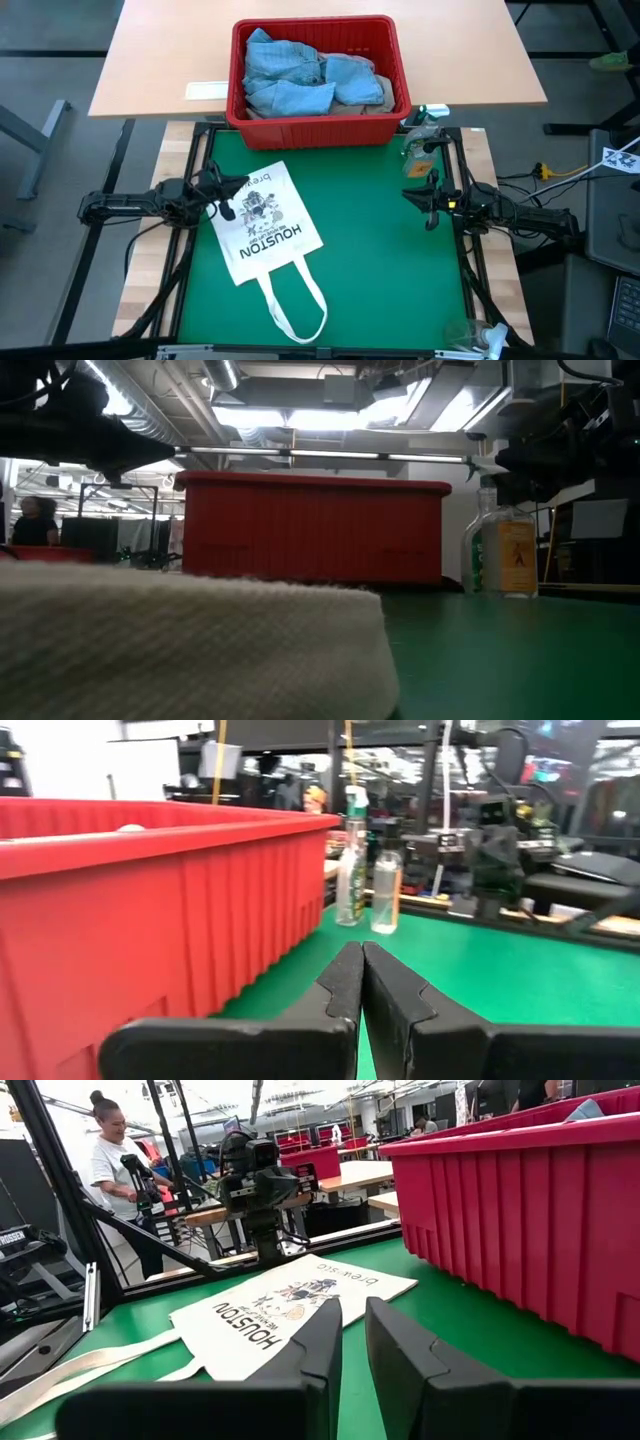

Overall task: Fold laundry
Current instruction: Remove the light blue pants from the red bin

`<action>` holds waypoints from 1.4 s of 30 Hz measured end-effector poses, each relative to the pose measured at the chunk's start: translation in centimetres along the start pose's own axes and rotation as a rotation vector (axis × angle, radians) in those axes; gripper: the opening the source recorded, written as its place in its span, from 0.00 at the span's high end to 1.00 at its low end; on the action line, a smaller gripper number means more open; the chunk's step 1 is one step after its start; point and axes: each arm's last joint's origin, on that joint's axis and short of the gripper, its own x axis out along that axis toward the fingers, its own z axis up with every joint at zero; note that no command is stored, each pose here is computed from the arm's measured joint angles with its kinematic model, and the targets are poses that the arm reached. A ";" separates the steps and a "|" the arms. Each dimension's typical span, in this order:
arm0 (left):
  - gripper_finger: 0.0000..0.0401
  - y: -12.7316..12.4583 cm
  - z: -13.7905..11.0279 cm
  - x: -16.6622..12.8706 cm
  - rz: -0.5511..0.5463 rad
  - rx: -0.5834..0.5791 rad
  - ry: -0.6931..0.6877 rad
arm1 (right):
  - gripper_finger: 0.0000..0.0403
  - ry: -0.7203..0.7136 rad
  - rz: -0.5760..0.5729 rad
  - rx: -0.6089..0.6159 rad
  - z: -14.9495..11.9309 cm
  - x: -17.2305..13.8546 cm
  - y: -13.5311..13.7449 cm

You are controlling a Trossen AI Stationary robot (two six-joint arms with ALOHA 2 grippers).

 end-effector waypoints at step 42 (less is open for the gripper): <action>0.65 0.6 8.3 3.0 0.314 0.005 -0.170 | 0.87 -0.001 -0.001 -0.002 0.0 0.0 0.0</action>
